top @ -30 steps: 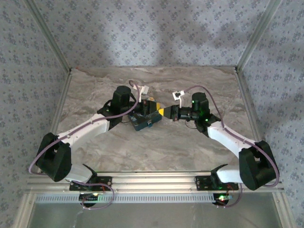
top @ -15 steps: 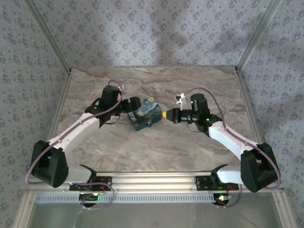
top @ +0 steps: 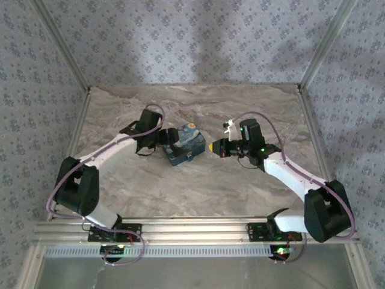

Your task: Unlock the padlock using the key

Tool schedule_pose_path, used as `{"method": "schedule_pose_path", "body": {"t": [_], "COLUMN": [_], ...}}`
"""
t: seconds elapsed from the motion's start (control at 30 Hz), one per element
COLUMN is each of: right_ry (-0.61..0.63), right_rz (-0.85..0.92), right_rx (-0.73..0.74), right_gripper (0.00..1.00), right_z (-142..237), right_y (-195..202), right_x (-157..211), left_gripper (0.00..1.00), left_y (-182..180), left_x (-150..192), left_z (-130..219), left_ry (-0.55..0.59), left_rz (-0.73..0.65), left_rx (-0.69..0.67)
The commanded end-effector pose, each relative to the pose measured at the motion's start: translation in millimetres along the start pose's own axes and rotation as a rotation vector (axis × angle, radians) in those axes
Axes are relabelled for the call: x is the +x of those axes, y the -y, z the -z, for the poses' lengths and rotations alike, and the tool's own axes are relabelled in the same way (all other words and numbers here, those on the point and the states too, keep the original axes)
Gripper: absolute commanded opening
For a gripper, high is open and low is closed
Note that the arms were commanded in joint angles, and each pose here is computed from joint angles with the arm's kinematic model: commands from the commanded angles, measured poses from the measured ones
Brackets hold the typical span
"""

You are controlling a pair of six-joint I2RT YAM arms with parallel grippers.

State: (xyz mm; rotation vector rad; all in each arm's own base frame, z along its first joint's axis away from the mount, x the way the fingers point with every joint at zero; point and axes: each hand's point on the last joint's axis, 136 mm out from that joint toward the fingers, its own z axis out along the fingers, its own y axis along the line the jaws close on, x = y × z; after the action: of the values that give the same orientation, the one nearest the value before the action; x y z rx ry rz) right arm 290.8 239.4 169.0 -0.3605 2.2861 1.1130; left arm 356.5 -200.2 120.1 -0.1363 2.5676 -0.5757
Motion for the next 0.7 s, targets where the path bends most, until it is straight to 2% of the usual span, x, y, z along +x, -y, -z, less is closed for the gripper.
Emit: {"method": "schedule_pose_path", "body": {"t": [0.0,0.2,0.67], "right_ry": [-0.011,-0.014,-0.024], "right_rz": [0.024,0.026,0.018], "right_rx": [0.014,0.016,0.018], "right_gripper": [0.01,0.01,0.01], "right_z": [-1.1,-2.0,-4.1], "right_y": [-1.2,-0.6,2.3], "right_x": [-2.3,-2.4,5.8], "left_gripper": [0.83,0.83,0.81], "left_y": [-10.0,3.0,58.1], "left_x": [-7.5,-23.5,-62.7], "left_z": [-3.2,-18.9,-62.8], "left_ry": [-0.002,-0.023,-0.088], "left_rz": [-0.007,-0.027,-0.142], "left_rx": [-0.032,0.065,0.262]}}
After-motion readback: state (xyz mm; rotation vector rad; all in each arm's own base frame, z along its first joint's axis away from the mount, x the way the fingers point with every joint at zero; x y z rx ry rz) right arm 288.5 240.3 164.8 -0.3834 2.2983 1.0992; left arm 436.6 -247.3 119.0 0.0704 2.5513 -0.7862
